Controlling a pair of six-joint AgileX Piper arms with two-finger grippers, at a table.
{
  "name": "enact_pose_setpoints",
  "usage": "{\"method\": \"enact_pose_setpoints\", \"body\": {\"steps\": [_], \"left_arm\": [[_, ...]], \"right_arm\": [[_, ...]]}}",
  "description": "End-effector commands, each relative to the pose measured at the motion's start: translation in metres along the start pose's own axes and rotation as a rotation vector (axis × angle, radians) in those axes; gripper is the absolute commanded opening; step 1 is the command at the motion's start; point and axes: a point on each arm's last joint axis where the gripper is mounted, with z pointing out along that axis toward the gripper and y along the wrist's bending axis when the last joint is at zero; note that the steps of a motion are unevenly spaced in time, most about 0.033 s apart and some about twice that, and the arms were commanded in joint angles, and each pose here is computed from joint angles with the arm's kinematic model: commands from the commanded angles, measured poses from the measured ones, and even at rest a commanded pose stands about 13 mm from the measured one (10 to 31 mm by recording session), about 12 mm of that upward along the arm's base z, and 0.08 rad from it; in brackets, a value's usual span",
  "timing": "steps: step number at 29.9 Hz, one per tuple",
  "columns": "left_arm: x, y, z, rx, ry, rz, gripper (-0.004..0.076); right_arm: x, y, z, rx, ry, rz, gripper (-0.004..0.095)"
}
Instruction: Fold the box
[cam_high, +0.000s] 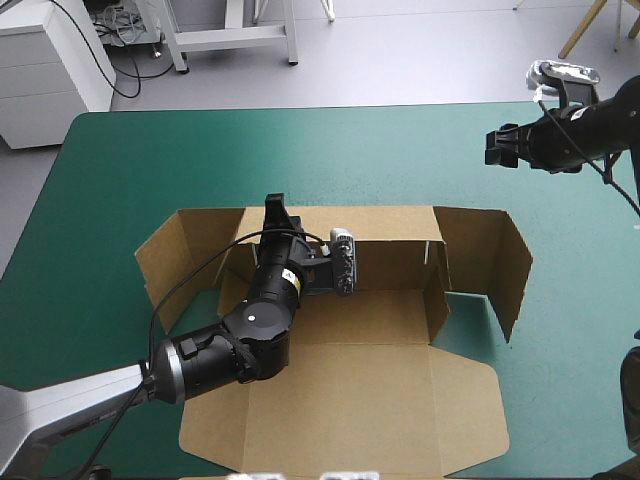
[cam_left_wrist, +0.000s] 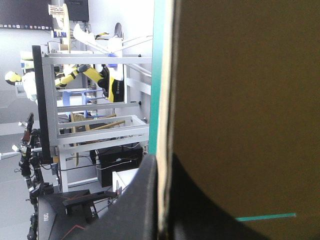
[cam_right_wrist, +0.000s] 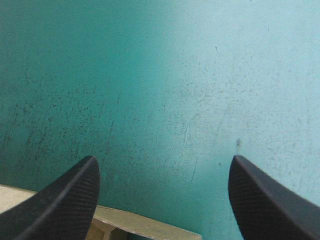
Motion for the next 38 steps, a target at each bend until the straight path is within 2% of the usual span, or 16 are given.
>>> {"method": "enact_pose_setpoints", "body": {"steps": [1, 7, 11, 13, 23, 31, 38], "left_arm": [[0.0, 0.019, -0.013, -0.083, -0.023, -0.029, -0.001], [-0.001, 0.019, -0.014, -0.086, -0.027, -0.06, -0.001], [-0.003, 0.02, -0.014, -0.105, -0.043, -0.046, -0.001], [-0.002, 0.021, -0.014, -0.111, -0.041, -0.042, -0.001], [0.002, 0.012, -0.012, -0.097, -0.023, -0.013, -0.001], [0.001, 0.013, -0.012, -0.098, -0.024, -0.023, -0.001], [0.0, 0.012, -0.012, -0.093, -0.039, -0.03, -0.001]], "right_arm": [[-0.008, 0.001, -0.012, 0.011, -0.072, -0.023, 0.0657], [-0.008, 0.011, 0.015, -0.005, -0.008, -0.052, 0.0657], [-0.004, 0.022, 0.025, 0.076, 0.033, -0.108, 0.0657], [-0.002, 0.026, 0.029, 0.08, 0.048, -0.12, 0.0657], [0.016, 0.021, 0.041, 0.091, 0.124, -0.095, 0.0657], [0.04, 0.021, 0.032, 0.103, 0.163, -0.111, 0.0657], [0.068, 0.026, 0.014, 0.065, 0.176, -0.118, 0.0657]]}}
